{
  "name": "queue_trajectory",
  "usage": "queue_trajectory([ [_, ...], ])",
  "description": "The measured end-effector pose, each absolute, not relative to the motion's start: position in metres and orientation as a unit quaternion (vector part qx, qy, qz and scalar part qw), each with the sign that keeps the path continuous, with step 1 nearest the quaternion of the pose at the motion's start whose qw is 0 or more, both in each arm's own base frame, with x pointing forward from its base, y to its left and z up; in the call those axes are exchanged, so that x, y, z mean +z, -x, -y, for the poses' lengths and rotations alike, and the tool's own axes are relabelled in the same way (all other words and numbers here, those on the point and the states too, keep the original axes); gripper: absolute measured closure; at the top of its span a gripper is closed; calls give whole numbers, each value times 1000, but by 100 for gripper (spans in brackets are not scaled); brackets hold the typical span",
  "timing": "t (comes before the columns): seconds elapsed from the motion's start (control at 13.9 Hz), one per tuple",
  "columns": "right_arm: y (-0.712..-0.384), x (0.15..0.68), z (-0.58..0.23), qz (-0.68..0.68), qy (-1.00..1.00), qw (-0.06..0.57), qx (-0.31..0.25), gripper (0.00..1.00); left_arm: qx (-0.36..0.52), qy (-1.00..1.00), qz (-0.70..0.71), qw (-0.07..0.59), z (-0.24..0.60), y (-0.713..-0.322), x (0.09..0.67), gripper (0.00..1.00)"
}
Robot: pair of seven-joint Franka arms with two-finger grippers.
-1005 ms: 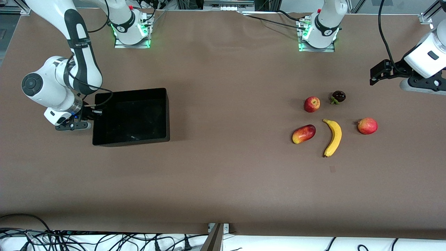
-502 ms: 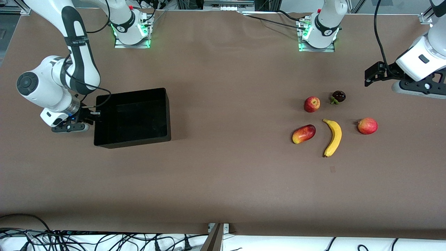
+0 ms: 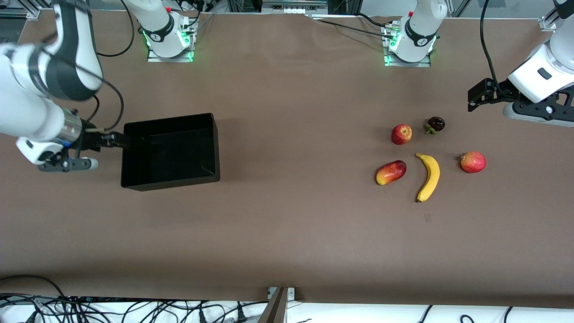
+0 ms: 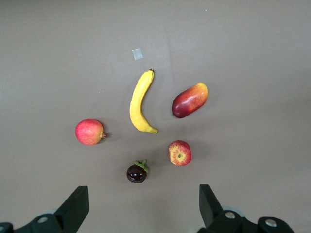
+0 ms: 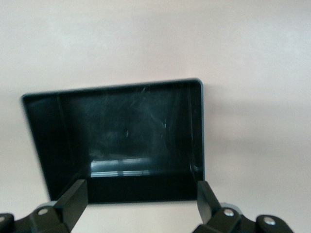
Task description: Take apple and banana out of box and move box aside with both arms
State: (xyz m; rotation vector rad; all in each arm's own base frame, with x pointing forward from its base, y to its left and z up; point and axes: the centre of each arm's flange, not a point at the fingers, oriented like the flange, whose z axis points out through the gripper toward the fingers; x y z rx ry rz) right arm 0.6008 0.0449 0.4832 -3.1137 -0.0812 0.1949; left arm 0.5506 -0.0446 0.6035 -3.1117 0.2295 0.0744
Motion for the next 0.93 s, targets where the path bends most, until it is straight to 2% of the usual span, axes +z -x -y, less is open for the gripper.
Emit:
queue_trajectory([
  [0.14,-590,528,-58,34,998,7,51,0,25,997,-72,10,43,-552,602,0],
  [0.29,-579,551,-57,42,998,18,44,0,26,997,-68,10,39,-553,601,0],
  [0.65,-572,557,-77,79,996,0,46,0,27,998,-64,10,35,-554,600,0],
  [0.93,-576,567,-56,64,997,7,35,0,27,998,-64,10,35,-554,600,0],
])
